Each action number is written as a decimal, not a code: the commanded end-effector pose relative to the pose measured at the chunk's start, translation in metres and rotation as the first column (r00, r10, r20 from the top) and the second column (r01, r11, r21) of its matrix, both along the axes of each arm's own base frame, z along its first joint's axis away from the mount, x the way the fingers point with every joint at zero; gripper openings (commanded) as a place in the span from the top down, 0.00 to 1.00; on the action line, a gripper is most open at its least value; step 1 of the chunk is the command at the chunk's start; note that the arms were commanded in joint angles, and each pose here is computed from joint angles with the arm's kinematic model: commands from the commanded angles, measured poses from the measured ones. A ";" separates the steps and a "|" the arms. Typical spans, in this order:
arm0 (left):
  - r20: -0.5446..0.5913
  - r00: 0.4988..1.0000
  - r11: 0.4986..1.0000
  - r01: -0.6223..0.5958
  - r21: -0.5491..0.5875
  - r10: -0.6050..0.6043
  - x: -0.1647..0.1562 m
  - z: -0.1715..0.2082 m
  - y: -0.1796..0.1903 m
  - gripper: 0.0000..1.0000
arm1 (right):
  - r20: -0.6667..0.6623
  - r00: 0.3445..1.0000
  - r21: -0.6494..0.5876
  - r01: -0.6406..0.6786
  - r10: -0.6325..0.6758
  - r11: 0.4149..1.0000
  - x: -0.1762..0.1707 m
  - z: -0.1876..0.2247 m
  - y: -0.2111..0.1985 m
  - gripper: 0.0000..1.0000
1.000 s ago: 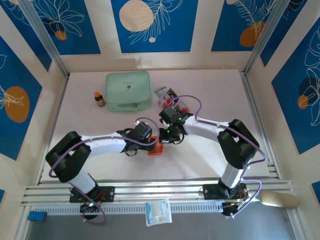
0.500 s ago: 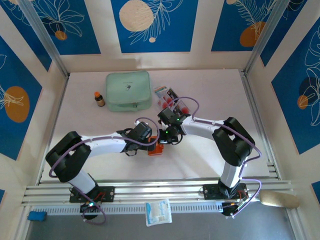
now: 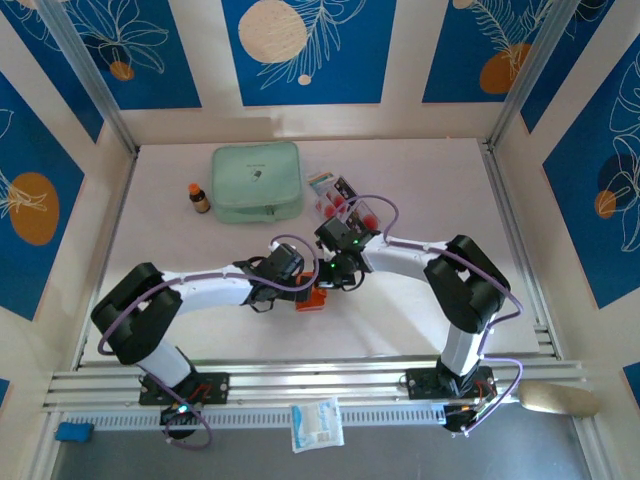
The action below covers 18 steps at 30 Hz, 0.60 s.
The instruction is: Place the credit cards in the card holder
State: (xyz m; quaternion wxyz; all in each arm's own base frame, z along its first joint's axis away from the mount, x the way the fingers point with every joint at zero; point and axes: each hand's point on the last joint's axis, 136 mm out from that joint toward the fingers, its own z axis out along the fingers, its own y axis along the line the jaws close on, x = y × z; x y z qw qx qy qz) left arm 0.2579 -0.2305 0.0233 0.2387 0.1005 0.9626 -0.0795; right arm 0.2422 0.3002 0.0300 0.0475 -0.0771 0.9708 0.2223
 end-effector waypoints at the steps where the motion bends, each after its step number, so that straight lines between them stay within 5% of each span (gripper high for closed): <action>1: -0.053 0.999 0.994 -0.002 0.105 0.007 -0.014 -0.023 0.022 0.00 | -0.109 0.994 -0.098 -0.026 0.015 0.995 -0.040 -0.039 -0.015 1.00; 18: -0.063 0.998 0.995 -0.020 0.101 0.027 -0.018 -0.026 0.026 0.00 | -0.075 0.996 -0.217 0.028 -0.045 0.976 -0.089 -0.084 -0.046 1.00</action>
